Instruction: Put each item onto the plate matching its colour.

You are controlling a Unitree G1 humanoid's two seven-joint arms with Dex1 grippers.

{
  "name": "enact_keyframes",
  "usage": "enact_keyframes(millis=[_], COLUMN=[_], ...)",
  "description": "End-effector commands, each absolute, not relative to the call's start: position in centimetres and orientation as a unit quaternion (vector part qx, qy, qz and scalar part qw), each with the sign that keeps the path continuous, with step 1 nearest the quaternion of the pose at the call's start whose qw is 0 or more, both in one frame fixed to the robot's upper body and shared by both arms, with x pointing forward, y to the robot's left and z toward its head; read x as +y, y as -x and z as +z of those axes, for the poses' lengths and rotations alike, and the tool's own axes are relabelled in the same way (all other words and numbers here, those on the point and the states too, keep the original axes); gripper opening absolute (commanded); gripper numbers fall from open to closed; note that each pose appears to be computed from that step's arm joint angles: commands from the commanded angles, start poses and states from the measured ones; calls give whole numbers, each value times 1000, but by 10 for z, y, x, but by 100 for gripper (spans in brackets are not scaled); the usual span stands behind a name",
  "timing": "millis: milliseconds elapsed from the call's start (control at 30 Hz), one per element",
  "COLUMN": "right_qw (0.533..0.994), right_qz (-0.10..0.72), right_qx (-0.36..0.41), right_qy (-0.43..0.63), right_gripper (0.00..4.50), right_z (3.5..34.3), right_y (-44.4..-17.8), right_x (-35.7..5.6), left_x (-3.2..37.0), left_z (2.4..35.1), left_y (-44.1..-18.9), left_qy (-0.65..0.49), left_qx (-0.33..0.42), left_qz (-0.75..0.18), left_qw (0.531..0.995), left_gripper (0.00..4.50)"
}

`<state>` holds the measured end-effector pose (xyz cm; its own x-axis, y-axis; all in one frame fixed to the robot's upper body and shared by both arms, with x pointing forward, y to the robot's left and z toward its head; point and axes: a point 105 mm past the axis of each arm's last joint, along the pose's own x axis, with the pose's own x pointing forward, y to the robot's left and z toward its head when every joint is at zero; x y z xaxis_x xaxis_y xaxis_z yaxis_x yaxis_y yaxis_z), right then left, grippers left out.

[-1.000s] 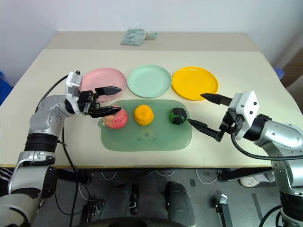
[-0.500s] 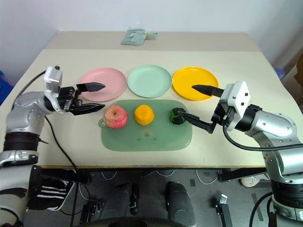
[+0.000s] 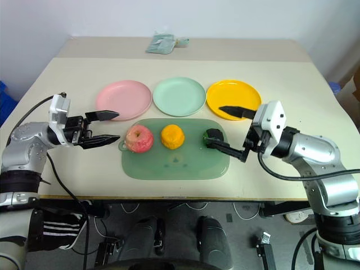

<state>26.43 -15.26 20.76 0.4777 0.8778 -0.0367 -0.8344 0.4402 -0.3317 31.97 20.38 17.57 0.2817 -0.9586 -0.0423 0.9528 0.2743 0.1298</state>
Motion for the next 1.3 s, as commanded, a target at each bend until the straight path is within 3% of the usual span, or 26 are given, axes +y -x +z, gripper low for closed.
enact_keyframes(millis=[33, 767, 933, 1100, 1300], right_qw=[835, 839, 840, 841, 861], right_qz=[518, 500, 497, 494, 449], right_qx=[-89, -103, -104, -106, -140], right_qy=[159, 188, 190, 191, 197], right_gripper=[446, 446, 450, 450, 450], right_z=[222, 230, 231, 231, 243], right_y=[-254, -254, -254, -255, -272], right_x=[-148, -147, -148, -149, -151], left_x=[200, 157, 154, 158, 183], left_z=[180, 127, 136, 160, 195], left_y=[-324, -342, -343, -353, -384], left_qy=[-99, -131, -133, -91, -63], left_qx=[-35, 8, -8, -40, -93], left_qz=[-601, -620, -618, -592, -476], left_qw=[793, 773, 775, 800, 873], left_gripper=[450, 450, 337, 337, 337])
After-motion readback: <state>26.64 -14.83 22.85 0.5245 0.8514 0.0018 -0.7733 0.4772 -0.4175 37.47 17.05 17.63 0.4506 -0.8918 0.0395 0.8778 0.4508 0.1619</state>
